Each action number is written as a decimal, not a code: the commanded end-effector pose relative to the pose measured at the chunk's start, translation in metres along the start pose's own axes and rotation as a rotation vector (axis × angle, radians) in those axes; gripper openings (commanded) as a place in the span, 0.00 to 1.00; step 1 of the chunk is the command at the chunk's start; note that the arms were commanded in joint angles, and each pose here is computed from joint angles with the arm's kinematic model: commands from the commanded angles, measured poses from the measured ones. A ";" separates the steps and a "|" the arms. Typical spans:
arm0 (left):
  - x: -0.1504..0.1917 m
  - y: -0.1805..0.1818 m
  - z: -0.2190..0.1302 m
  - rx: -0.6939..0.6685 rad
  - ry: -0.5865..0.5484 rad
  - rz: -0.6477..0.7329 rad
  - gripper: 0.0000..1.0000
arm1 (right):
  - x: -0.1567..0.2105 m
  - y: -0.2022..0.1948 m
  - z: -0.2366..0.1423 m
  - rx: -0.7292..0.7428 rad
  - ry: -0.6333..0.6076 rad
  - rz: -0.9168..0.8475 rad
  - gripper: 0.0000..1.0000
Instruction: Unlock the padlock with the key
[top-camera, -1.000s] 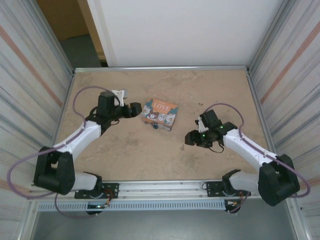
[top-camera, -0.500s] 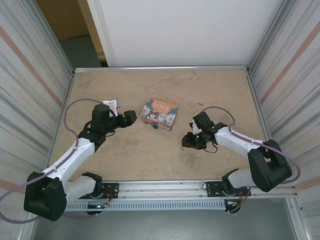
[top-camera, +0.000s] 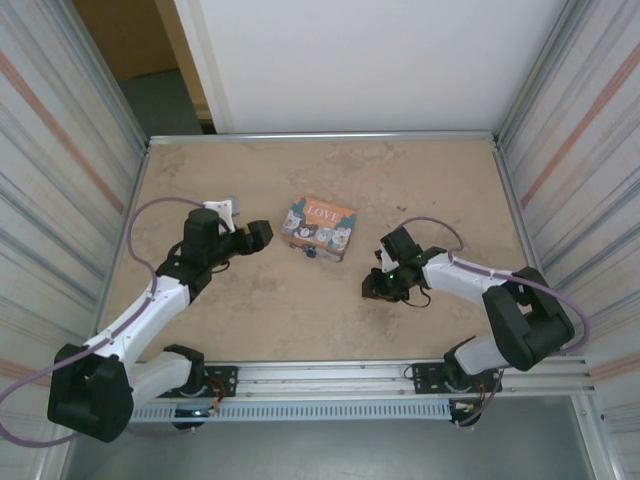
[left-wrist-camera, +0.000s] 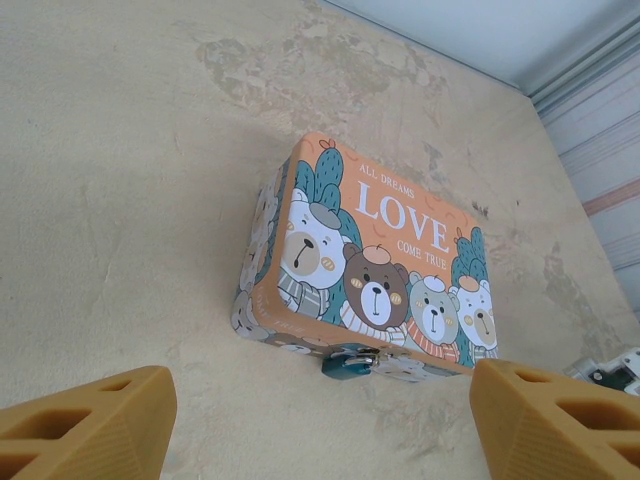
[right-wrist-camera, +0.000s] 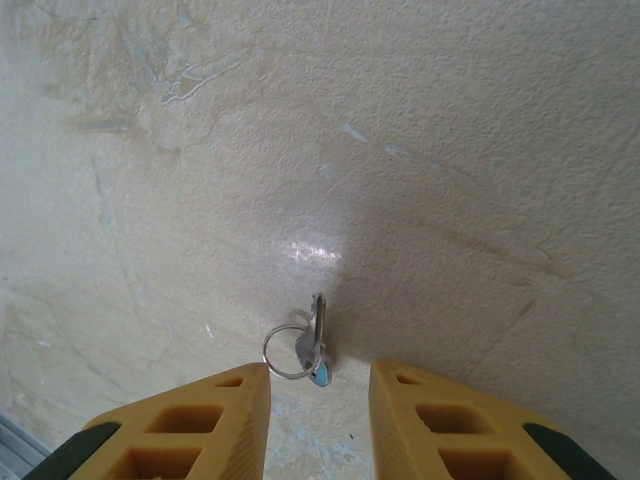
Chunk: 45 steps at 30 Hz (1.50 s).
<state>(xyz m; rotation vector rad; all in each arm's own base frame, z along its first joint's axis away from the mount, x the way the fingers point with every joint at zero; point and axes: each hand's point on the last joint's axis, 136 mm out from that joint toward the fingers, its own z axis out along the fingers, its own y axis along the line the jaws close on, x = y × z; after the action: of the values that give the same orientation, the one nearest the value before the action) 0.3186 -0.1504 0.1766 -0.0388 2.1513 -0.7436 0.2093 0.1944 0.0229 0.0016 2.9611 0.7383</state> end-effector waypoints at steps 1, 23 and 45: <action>-0.005 0.000 -0.002 -0.015 -0.010 -0.005 0.78 | 0.003 0.001 0.005 -0.005 0.016 0.011 0.30; -0.001 0.005 0.000 -0.029 0.002 -0.009 0.80 | 0.001 0.007 0.010 -0.009 0.023 -0.011 0.24; 0.001 0.013 -0.008 -0.051 -0.011 -0.015 0.80 | 0.001 0.006 0.018 0.023 0.027 -0.017 0.11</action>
<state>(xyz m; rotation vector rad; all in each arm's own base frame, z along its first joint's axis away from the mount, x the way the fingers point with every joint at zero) 0.3179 -0.1441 0.1744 -0.0604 2.1628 -0.7232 0.2107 0.2031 0.0150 -0.0292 2.9761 0.7252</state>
